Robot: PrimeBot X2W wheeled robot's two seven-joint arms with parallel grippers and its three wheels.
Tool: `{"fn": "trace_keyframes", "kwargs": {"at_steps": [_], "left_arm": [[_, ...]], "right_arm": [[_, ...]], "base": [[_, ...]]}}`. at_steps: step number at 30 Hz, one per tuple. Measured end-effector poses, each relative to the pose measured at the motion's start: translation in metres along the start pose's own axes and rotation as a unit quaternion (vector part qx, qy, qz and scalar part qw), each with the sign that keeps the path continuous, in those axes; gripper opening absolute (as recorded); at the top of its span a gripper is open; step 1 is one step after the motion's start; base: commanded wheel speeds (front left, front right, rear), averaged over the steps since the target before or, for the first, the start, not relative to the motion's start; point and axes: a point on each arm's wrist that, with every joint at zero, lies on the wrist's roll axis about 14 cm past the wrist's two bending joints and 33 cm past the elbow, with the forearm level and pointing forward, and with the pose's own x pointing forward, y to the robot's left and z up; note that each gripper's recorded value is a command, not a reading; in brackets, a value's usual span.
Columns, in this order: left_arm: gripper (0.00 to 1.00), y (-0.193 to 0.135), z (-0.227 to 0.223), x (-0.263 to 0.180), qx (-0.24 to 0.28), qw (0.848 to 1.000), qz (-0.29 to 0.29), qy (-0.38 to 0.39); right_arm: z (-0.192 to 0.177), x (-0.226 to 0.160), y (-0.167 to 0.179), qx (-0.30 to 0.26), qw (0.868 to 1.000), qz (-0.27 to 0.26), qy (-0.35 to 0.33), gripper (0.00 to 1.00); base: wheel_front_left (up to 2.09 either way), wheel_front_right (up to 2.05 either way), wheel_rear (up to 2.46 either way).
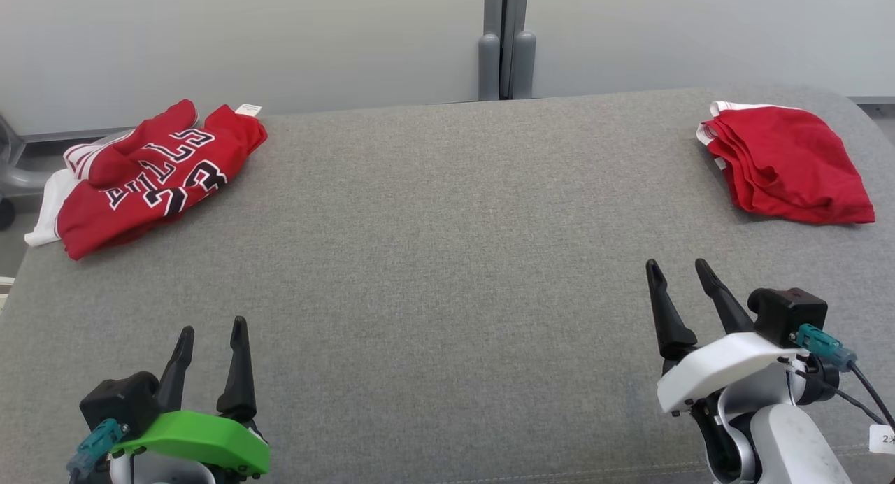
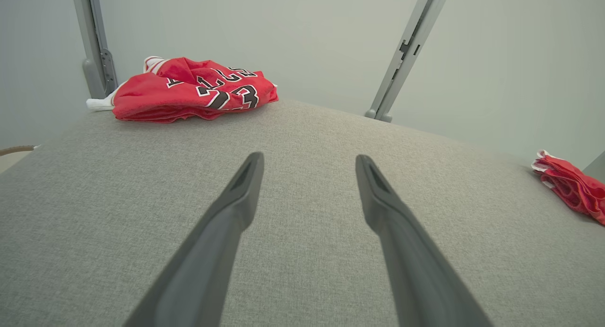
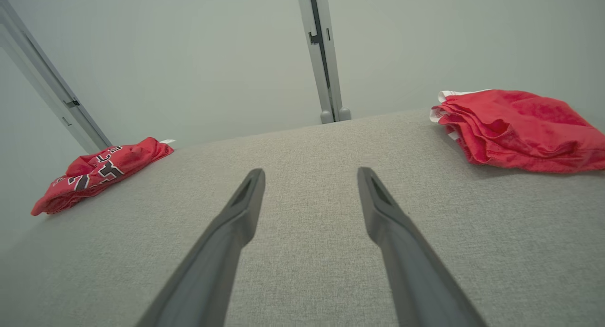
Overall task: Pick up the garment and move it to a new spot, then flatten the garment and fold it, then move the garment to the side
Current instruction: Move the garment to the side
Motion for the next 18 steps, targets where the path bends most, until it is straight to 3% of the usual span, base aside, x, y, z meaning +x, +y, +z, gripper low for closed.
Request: {"fn": "trace_keyframes", "kwargs": {"at_steps": [18], "left_arm": [[1.00, 0.0014, -0.0074, -0.0028, 0.006, 1.000, 0.000, 0.006]], "right_arm": [[0.0066, -0.0052, 0.0007, 0.010, 1.000, 0.000, -0.010, 1.00]], "base": [[0.00, 0.00, 0.00]]}}
